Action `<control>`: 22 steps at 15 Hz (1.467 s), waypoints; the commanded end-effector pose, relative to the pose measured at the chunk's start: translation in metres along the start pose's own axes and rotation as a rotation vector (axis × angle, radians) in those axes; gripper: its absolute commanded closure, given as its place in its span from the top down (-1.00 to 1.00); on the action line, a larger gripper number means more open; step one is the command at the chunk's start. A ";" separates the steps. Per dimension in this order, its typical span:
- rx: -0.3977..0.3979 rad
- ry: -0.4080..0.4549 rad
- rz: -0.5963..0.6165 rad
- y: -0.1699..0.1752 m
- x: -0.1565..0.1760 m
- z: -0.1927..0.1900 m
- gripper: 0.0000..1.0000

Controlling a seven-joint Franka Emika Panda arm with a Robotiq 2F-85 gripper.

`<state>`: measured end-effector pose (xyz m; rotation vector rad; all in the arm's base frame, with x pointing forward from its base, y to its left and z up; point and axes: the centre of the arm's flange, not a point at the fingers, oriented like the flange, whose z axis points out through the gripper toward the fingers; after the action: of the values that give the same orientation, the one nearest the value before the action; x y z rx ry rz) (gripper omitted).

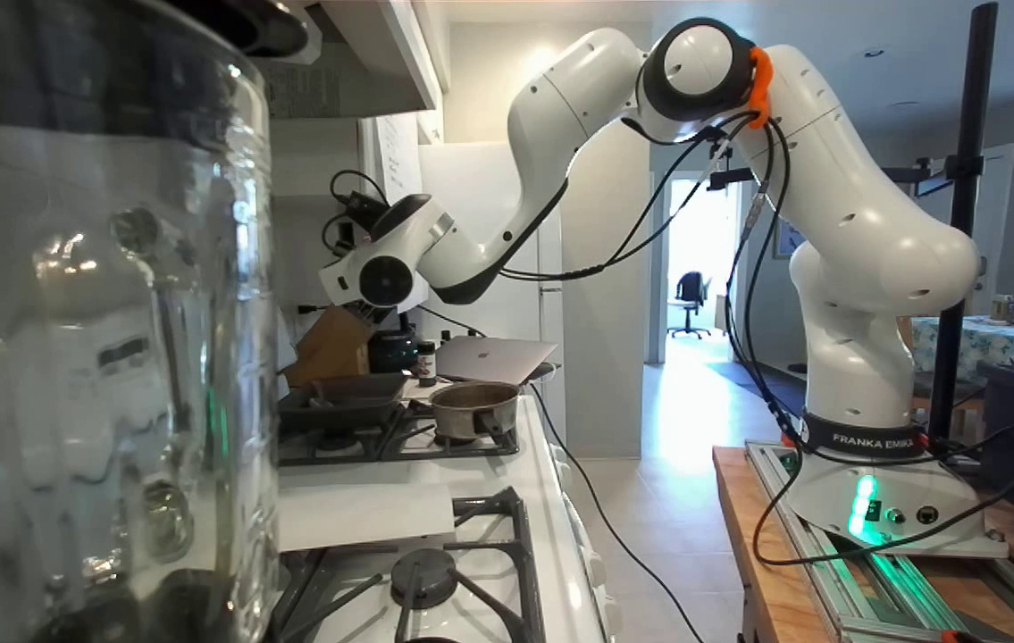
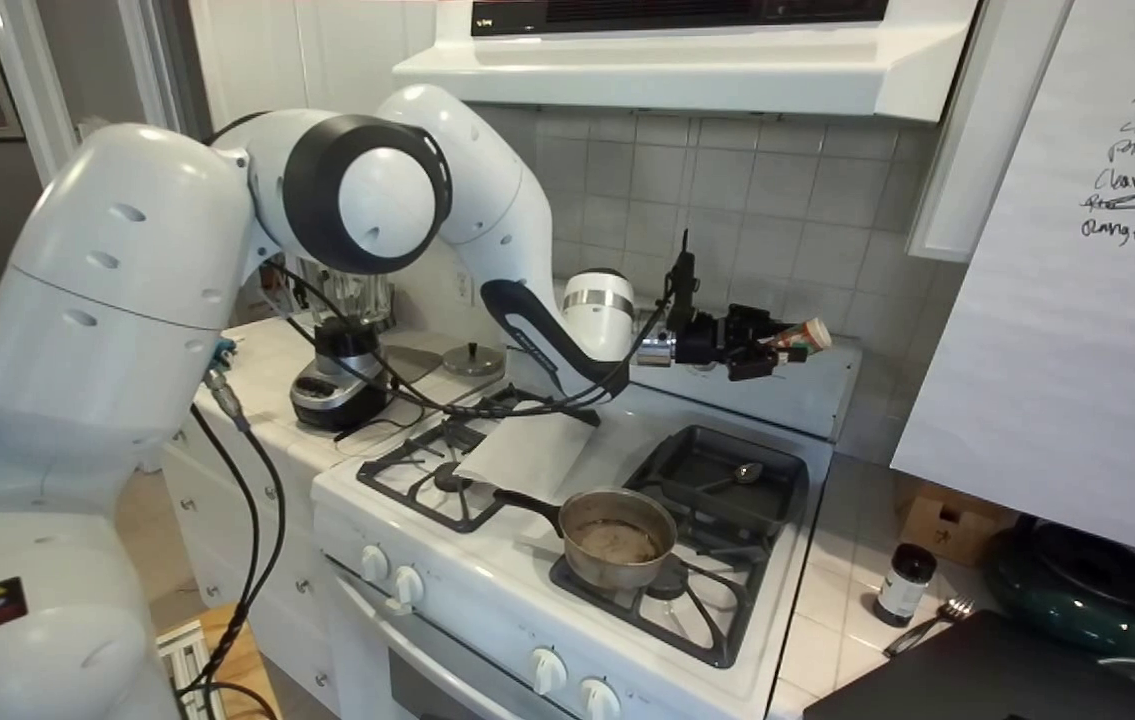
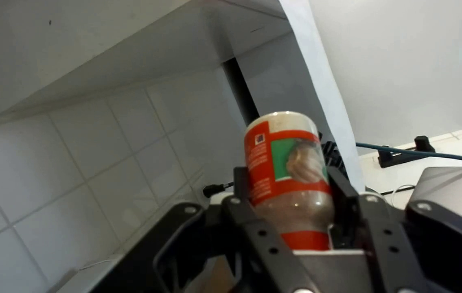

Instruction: Sprinkle some of the contents of the orange bottle into the grey tray

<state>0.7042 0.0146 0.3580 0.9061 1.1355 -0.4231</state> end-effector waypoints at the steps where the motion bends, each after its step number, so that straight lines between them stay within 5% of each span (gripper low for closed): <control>1: 0.001 -0.171 0.079 0.000 0.001 0.009 -0.55; 2: -0.003 -0.221 0.095 -0.001 -0.001 0.012 -0.55; 5: -0.029 -0.115 0.036 -0.011 0.006 -0.001 -0.55; 9: -0.074 -0.355 0.148 0.002 0.004 0.018 -0.55; 13: -0.092 -0.091 0.071 -0.007 0.014 -0.004 -0.55; 15: -0.059 -0.282 0.164 0.002 0.018 0.007 -0.55; 17: -0.020 -0.346 0.178 0.002 0.010 0.013 -0.55; 20: -0.126 -0.155 0.086 -0.010 0.015 -0.006 -0.55; 22: -0.078 -0.109 0.104 -0.005 0.024 -0.007 -0.55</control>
<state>0.7081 0.0176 0.3319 0.8424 0.9323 -0.3462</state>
